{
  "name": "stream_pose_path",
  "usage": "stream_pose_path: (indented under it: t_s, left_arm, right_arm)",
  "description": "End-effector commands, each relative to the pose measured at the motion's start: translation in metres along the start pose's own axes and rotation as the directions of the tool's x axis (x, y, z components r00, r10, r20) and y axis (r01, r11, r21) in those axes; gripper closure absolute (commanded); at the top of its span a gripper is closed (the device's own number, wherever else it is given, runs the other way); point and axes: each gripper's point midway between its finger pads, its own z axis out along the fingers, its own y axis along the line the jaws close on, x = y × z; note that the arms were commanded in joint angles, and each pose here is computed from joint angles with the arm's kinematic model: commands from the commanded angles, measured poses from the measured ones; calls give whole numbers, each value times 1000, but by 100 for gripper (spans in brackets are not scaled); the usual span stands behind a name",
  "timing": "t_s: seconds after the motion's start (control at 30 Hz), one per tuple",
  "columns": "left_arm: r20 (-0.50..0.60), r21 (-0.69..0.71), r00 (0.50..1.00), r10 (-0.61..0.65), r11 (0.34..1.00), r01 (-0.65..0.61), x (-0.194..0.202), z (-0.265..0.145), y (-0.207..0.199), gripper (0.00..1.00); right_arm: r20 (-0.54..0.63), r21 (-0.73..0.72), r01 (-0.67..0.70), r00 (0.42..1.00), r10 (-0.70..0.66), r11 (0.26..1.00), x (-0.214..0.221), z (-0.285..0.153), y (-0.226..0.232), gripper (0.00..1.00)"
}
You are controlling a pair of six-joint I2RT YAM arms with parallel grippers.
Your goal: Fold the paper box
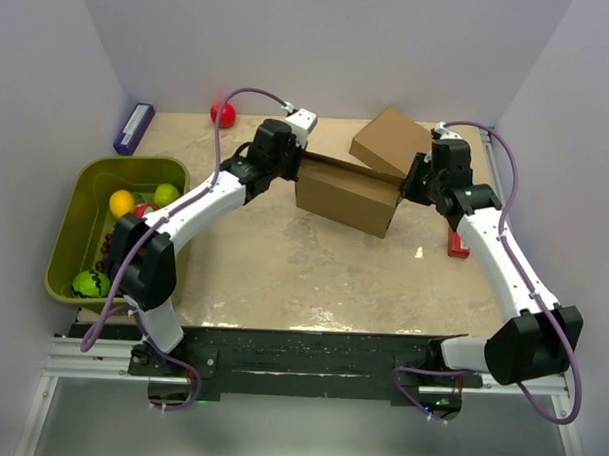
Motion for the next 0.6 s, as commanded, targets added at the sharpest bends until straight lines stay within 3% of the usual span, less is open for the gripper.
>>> stream_pose_path:
  t_s: [0.0,0.27,0.57]
  left_arm:
    - [-96,18,994,45,999,-44,27,4,-5,93]
    - [-99,17,994,50,999,-48,28,4,-7,93]
    - [-101,14,994,52,999,-50,28,4,-7,93]
  right_arm:
    - [27,7,-5,1000,5,1000,-2,-9,-5,82]
    - [-9,-11,-10,1000,10,1000,12,-2,-4,100]
    - [-67,61,43,997,-38,997,34,0,-24,100]
